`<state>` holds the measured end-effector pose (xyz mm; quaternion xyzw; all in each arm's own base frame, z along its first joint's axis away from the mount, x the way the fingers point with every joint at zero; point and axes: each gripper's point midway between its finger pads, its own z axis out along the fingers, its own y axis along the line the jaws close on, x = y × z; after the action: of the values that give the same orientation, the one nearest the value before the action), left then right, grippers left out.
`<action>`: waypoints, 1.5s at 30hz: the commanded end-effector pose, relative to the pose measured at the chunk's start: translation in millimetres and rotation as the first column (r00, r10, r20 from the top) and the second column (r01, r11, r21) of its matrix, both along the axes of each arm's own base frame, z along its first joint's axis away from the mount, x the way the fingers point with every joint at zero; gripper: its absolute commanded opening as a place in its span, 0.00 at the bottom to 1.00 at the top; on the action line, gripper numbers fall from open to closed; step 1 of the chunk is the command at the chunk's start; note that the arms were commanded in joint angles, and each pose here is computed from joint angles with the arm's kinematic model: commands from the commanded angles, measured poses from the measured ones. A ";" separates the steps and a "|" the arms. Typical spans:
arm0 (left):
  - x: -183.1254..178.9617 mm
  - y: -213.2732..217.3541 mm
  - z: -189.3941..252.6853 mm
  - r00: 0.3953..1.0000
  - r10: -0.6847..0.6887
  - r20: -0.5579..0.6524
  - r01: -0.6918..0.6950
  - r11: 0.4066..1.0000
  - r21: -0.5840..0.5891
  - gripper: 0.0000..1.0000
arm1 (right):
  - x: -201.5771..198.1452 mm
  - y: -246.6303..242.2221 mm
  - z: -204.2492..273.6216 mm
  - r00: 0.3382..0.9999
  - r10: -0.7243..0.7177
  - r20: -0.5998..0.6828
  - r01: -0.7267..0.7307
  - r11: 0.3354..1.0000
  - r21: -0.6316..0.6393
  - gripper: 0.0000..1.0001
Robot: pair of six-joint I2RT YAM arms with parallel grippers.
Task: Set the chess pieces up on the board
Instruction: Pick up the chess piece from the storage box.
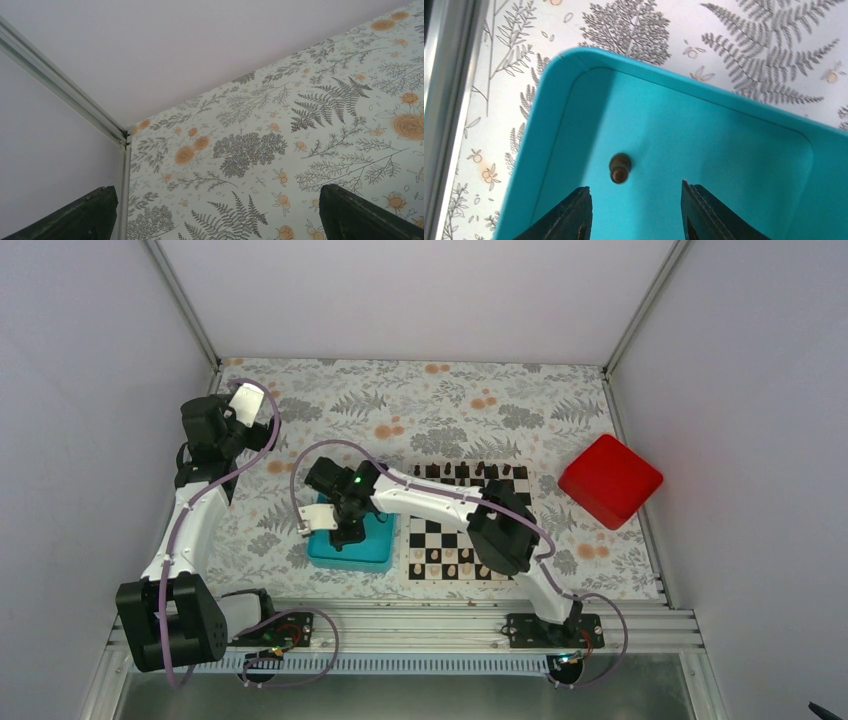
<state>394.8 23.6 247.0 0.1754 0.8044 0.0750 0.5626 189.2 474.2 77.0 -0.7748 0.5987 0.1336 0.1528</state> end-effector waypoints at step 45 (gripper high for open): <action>0.6 2.9 8.5 1.000 -0.008 0.024 0.008 1.000 -0.011 1.00 | 117.9 -113.7 100.7 0.923 -0.372 0.098 0.363 0.926 0.101 0.04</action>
<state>394.4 25.5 247.4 0.1754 0.8037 0.0711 0.5641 265.5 418.3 125.3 -0.7127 0.6660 0.0996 0.1964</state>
